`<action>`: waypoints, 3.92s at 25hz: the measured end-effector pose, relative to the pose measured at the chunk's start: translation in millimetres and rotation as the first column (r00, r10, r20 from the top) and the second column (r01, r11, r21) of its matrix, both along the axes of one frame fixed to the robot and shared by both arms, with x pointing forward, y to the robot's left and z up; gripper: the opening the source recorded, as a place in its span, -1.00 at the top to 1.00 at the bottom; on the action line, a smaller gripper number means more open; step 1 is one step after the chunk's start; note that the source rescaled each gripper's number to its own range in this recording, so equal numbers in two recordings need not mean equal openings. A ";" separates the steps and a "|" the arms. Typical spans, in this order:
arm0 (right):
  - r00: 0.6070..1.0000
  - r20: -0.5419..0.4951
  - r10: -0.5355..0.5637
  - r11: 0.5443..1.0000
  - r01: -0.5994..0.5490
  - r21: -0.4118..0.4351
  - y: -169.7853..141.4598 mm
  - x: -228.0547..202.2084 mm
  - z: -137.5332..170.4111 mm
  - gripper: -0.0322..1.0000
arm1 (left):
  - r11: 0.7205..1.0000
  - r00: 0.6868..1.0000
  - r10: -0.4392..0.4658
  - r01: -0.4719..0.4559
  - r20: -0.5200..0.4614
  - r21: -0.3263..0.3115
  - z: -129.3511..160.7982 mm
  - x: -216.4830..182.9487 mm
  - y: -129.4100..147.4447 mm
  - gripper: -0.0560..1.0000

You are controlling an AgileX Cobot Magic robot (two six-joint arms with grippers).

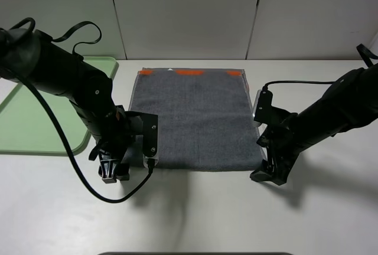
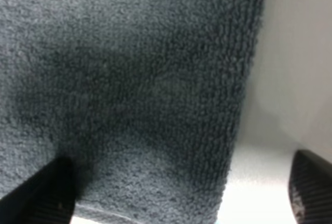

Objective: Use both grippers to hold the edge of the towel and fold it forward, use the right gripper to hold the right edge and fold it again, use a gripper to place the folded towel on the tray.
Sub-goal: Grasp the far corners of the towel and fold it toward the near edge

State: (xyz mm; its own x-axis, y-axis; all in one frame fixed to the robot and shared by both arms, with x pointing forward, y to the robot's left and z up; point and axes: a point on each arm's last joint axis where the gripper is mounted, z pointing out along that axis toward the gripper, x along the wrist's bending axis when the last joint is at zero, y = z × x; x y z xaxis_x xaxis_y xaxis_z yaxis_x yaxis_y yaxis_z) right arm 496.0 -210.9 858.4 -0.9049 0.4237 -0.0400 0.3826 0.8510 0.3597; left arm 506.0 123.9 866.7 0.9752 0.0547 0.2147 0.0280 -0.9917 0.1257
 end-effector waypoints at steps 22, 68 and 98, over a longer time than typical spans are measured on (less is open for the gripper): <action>1.000 0.002 -0.004 1.000 0.004 0.000 -0.1 0.3 0.0 0.57 | 1.000 1.000 0.001 0.000 0.017 -0.014 -1.1 1.8 -1.4 0.87; 0.986 0.109 -0.130 0.985 0.116 0.124 -0.6 -16.2 73.1 0.94 | 0.987 0.987 0.141 -0.135 0.075 -0.083 75.7 -21.6 -5.4 0.89; 0.965 0.192 -0.177 0.965 0.132 0.226 -12.7 -79.5 165.4 0.94 | 0.971 0.960 0.210 -0.183 0.185 -0.153 143.5 -87.4 -27.6 0.89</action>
State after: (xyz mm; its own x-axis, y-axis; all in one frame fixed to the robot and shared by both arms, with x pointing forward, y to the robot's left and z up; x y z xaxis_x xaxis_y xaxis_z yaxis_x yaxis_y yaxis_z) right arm 416.5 -223.5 1023.8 -0.8086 0.5767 -0.1166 0.4004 0.6846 0.6091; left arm 418.6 96.3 1010.2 0.8804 0.2826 0.3807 0.1820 -0.9429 0.2791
